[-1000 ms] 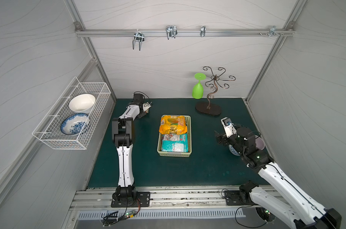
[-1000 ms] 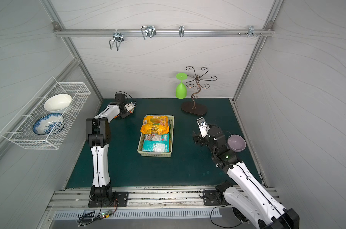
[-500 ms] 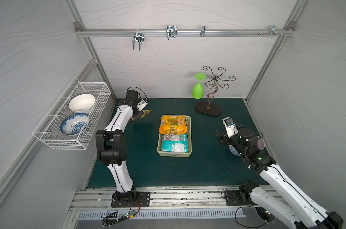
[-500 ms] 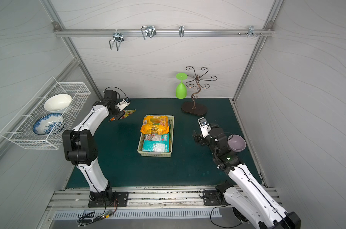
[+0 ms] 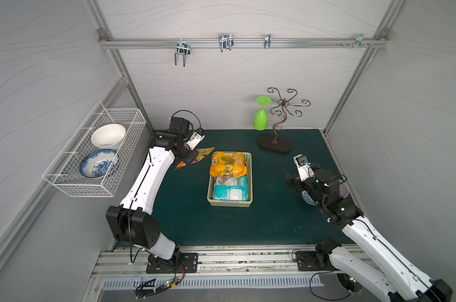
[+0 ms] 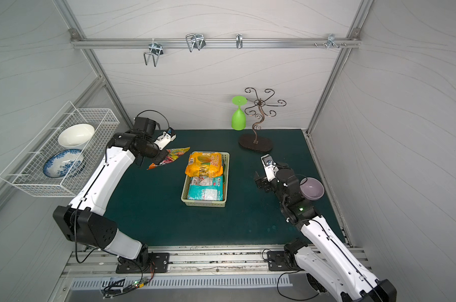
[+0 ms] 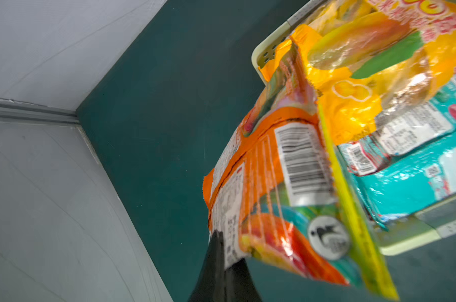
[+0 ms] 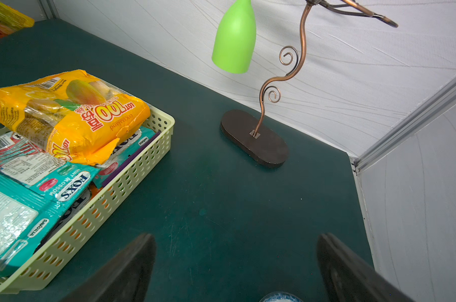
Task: Put the candies in the basket
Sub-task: Place the candy in the basket.
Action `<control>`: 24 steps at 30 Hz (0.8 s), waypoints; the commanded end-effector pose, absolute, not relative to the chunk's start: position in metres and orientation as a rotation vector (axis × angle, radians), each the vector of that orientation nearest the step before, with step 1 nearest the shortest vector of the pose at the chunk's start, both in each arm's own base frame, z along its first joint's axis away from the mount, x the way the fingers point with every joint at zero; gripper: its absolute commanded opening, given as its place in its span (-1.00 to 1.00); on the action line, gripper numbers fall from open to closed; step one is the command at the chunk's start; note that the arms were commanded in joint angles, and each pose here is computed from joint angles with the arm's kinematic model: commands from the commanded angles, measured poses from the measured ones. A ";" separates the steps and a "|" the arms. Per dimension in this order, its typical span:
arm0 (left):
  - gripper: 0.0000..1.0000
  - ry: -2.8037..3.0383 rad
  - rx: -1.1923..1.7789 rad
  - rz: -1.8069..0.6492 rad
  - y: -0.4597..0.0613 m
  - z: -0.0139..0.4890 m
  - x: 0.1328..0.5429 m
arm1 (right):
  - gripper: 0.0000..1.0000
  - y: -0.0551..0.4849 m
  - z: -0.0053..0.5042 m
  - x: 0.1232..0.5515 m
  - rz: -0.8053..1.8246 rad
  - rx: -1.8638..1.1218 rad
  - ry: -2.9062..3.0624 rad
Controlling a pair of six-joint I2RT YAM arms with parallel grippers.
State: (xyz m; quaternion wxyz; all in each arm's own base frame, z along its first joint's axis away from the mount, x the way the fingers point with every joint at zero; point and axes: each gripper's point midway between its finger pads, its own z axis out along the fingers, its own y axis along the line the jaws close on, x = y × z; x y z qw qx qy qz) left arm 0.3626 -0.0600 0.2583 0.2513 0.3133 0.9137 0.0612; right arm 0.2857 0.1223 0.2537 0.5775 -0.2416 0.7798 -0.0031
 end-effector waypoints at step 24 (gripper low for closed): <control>-1.00 2.464 0.925 -0.135 -0.162 0.240 0.302 | 0.97 0.120 0.258 0.287 -0.009 -0.541 1.802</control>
